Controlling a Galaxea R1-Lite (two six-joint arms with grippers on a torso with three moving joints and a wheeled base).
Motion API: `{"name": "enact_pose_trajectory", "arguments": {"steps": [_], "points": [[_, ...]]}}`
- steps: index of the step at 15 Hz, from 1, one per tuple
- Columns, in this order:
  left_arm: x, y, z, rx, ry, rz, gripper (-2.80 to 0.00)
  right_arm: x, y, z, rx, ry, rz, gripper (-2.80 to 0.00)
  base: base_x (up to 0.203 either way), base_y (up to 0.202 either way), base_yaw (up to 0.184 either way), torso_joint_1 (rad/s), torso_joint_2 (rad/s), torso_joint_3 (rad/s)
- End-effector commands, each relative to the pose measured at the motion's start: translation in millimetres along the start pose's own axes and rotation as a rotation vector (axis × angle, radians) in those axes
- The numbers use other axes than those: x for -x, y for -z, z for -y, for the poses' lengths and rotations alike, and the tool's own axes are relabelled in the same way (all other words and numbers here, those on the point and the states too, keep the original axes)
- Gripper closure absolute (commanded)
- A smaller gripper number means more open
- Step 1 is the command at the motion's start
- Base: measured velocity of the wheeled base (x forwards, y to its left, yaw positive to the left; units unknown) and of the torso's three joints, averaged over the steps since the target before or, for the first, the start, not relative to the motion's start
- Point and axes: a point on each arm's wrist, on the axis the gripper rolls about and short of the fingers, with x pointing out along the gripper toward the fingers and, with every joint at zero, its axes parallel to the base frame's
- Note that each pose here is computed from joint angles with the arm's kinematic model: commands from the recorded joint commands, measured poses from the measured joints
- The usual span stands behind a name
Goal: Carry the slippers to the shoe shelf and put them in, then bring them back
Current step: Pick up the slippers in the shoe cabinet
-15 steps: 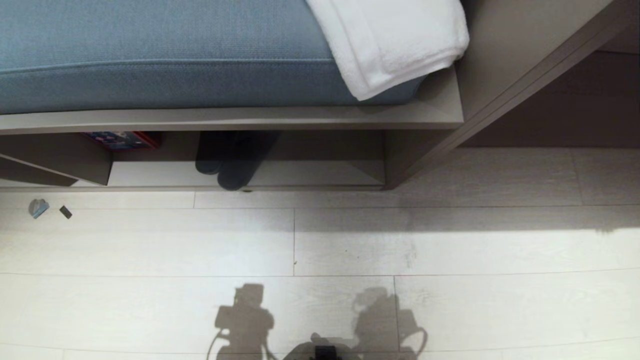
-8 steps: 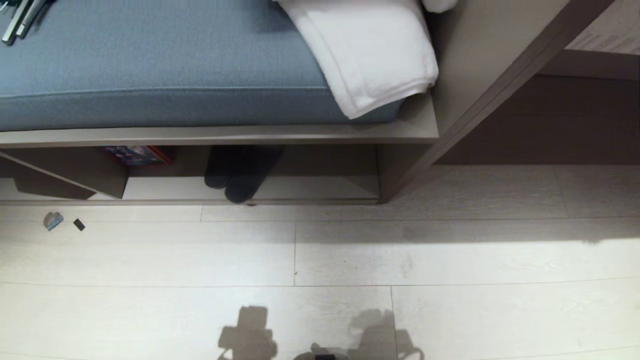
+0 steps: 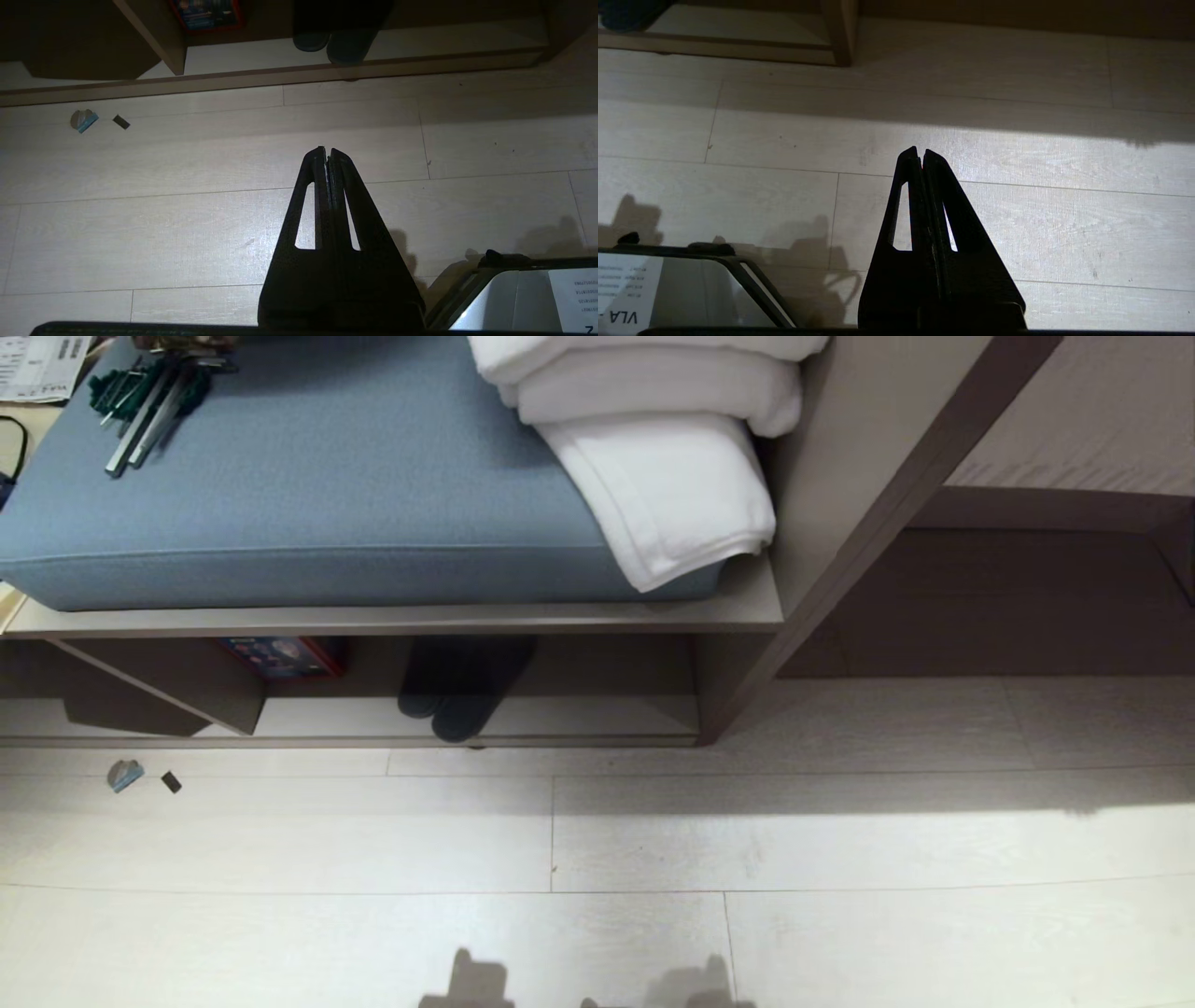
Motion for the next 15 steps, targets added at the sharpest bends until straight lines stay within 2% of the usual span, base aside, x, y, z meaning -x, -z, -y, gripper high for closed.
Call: {"name": "enact_pose_trajectory", "arguments": {"steps": [1,15], "points": [[-0.7,2.0,0.1,0.000,0.001,-0.009,0.00,0.0,0.0,0.0,-0.001,-0.001,0.000,0.00,0.000,0.000,0.000,0.004,0.01,0.203],[-0.7,2.0,0.1,-0.001,0.001,-0.009,0.00,0.0,0.0,0.0,-0.001,-0.001,0.000,0.00,0.000,0.000,0.000,0.002,0.00,0.203]]}}
